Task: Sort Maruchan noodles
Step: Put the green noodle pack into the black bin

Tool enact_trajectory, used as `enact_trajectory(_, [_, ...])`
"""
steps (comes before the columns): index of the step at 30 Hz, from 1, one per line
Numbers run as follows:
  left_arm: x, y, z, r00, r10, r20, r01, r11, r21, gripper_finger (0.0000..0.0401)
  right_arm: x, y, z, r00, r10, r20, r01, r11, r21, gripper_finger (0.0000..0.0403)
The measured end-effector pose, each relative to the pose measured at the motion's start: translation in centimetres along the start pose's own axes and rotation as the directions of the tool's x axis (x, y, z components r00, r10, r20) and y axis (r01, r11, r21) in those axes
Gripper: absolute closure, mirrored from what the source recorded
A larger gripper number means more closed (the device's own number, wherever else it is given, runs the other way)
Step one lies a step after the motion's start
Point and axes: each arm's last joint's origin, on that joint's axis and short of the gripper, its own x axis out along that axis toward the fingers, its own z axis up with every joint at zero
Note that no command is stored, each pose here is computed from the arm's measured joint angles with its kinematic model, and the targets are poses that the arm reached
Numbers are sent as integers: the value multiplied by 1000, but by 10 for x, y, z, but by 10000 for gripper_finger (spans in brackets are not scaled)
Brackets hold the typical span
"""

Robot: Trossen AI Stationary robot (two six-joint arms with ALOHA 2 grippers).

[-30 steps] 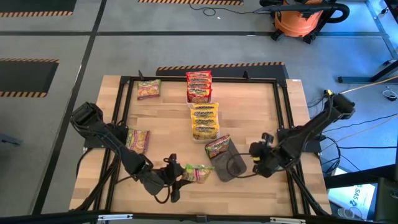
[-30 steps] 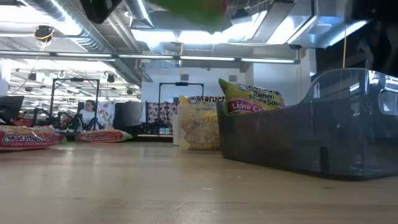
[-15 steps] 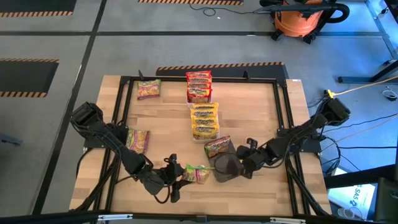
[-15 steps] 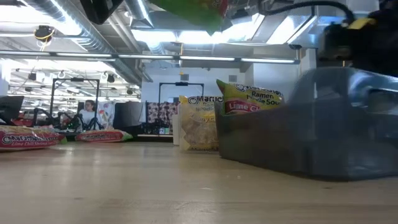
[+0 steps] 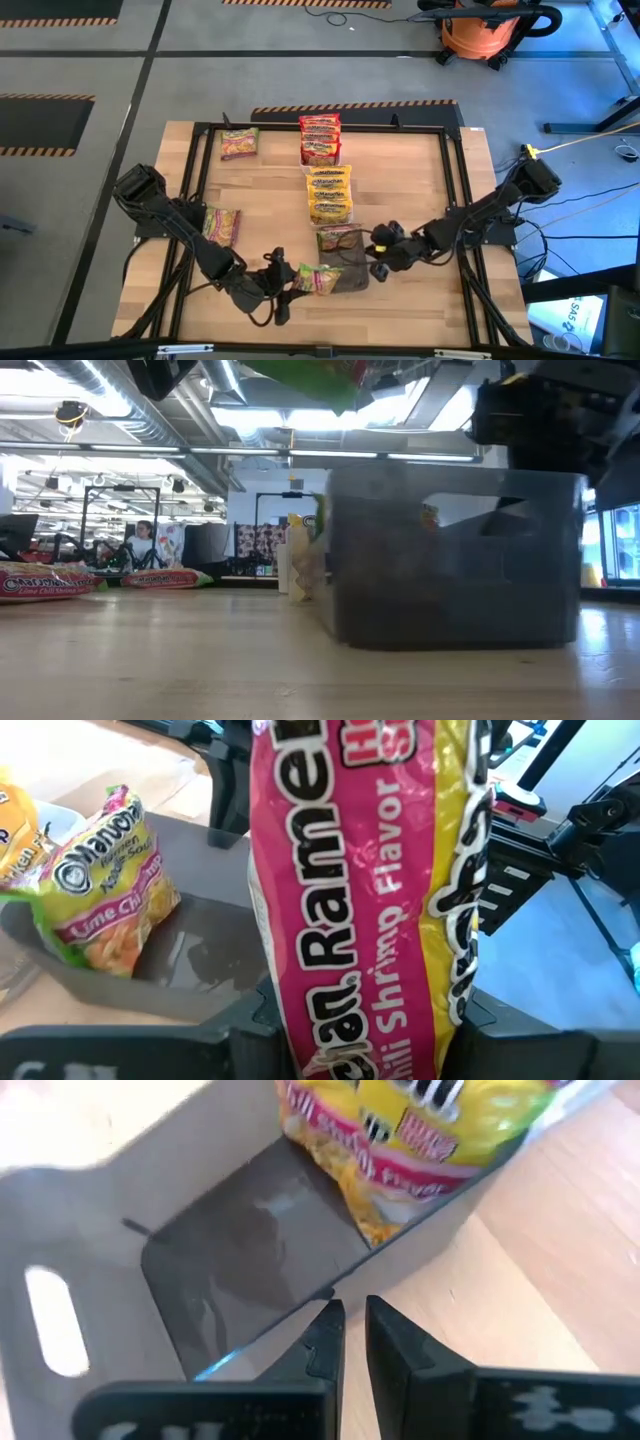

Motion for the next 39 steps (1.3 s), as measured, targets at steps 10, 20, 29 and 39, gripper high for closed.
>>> enact_trajectory(10, [4,4,3,1000,-4,-9,4,1000,-1,275,19,5,8,996,60,65,-58,998,-23,379])
enact_trajectory(20, [24,26,66,933,107,-343,-27,972,231,275,-40,8,5,992,111,62,-98,978,-182,379])
enact_trajectory(29, [46,61,117,781,212,-588,-25,951,309,275,-66,4,-16,989,-23,143,49,982,-182,379])
enact_trajectory(39, [87,61,119,621,269,-736,-2,940,341,275,-64,-1,-26,986,-56,155,81,984,-161,379])
